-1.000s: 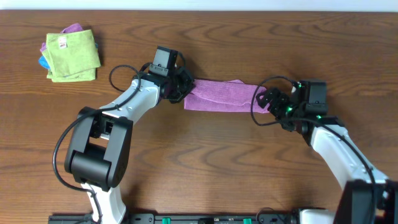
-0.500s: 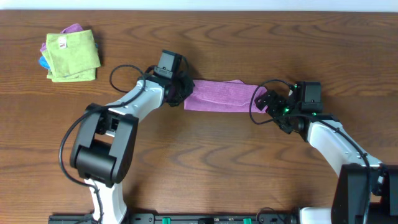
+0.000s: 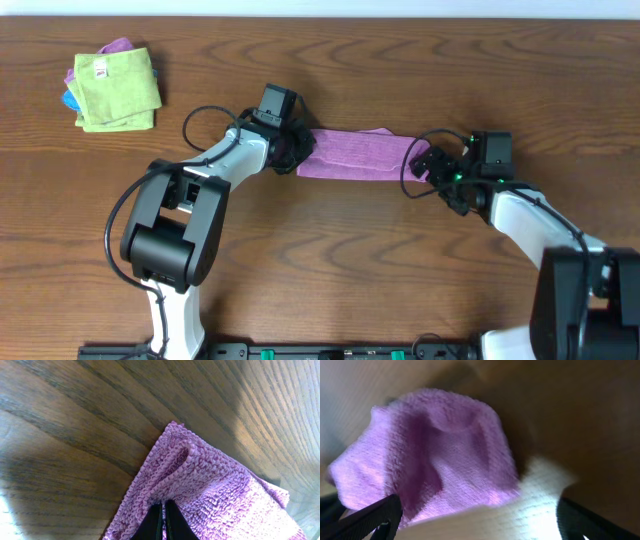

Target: Fold the cloth

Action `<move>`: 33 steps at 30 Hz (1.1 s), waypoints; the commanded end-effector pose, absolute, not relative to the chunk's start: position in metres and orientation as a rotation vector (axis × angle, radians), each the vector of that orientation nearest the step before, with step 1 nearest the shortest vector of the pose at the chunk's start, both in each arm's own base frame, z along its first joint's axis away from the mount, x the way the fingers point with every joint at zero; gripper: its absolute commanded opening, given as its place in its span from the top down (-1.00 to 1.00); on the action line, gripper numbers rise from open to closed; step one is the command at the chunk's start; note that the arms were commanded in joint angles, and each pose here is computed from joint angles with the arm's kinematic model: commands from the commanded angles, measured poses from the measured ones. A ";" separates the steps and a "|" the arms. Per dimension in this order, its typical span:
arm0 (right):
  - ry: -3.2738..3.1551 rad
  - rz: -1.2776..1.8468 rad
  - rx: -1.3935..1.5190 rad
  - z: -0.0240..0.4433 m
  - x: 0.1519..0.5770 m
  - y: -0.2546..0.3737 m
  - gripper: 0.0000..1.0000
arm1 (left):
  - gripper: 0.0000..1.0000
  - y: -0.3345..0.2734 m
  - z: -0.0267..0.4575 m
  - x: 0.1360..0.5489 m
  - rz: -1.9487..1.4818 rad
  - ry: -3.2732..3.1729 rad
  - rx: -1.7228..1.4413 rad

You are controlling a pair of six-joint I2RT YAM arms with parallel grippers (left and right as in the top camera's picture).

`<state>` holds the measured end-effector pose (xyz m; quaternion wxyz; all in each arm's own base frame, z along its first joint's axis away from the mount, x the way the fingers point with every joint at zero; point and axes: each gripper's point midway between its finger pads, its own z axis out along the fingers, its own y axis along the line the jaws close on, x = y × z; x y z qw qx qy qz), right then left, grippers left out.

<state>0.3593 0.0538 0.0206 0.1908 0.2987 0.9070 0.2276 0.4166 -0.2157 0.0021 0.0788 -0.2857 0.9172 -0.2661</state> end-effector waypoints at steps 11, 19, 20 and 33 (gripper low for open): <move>2.544 0.735 0.872 -0.010 0.375 0.079 -0.86 | 0.88 -0.213 -0.024 0.407 -0.746 2.802 -0.908; 2.518 0.767 0.823 -0.008 0.384 0.087 0.63 | 0.88 -0.213 -0.025 0.407 -0.745 2.803 -0.908; 2.505 0.771 0.816 -0.005 0.386 0.087 0.81 | 0.88 -0.213 -0.025 0.407 -0.746 2.803 -0.909; 2.289 0.819 0.610 0.088 0.413 0.088 0.97 | 0.88 -0.208 -0.026 0.407 -0.719 2.801 -0.922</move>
